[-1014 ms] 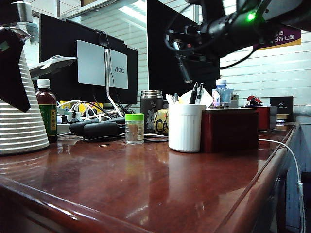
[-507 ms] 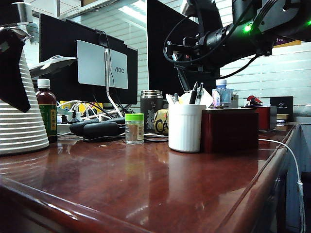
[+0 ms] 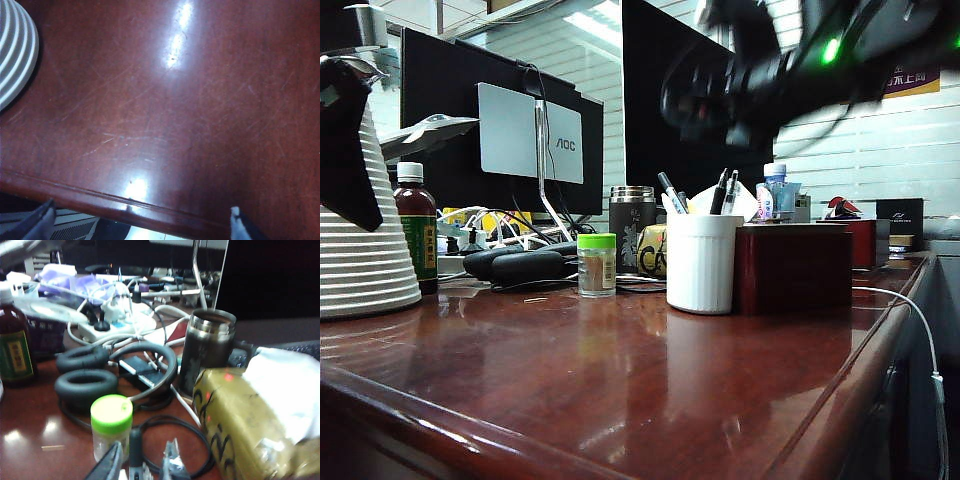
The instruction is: Pick up all the pens on the desk and put them into the pen holder one by one.
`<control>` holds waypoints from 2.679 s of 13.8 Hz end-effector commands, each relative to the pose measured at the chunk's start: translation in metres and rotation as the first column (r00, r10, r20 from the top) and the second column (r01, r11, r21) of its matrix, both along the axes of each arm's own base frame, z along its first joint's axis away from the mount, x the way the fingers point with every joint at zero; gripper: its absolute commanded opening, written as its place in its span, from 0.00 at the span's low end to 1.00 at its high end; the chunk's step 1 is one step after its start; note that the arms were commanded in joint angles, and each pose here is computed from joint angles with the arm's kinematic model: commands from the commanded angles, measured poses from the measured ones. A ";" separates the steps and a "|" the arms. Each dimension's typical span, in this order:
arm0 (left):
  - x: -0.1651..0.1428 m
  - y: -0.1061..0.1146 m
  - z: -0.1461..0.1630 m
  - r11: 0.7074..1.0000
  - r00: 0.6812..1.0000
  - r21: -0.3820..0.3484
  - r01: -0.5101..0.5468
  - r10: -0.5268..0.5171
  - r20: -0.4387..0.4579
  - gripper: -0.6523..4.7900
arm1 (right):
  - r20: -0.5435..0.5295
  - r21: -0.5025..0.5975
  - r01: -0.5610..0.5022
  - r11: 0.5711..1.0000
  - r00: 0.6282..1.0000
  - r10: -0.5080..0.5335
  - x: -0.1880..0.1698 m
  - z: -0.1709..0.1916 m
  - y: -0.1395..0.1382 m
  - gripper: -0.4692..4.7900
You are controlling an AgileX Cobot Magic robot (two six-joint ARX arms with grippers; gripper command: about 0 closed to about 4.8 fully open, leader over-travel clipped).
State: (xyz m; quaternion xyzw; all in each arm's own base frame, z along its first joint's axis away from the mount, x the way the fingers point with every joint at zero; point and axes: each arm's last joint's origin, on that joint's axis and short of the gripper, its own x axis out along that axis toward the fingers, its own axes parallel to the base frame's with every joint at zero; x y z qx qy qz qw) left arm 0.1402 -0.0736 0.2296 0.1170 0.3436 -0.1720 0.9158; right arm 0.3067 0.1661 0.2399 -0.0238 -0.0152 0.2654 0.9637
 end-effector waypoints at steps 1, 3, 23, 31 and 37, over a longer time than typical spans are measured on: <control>0.002 -0.001 0.005 1.000 0.999 -0.027 0.001 0.000 0.038 0.97 | 0.116 0.059 -0.007 0.998 0.993 0.000 -0.036 0.067 -0.017 0.31; 0.001 -0.001 0.022 0.998 0.995 -0.059 0.004 0.002 0.096 0.47 | 0.079 0.039 -0.004 0.999 0.997 0.001 -0.078 0.109 -0.041 0.12; -0.067 0.036 -0.019 0.854 0.863 -0.484 0.193 0.087 0.498 0.11 | -0.165 0.160 -0.053 0.986 0.983 0.080 -0.231 -0.036 -0.121 0.08; -0.049 0.064 -0.051 0.876 0.802 -0.465 -0.132 0.370 0.469 0.11 | -0.259 0.002 0.175 0.985 0.951 -0.169 -0.219 -0.095 -0.122 0.08; -0.048 0.071 -0.052 0.860 0.764 -0.465 -0.209 0.441 0.472 0.11 | -0.209 -0.046 0.294 0.955 0.932 -0.297 -0.216 -0.093 -0.127 0.08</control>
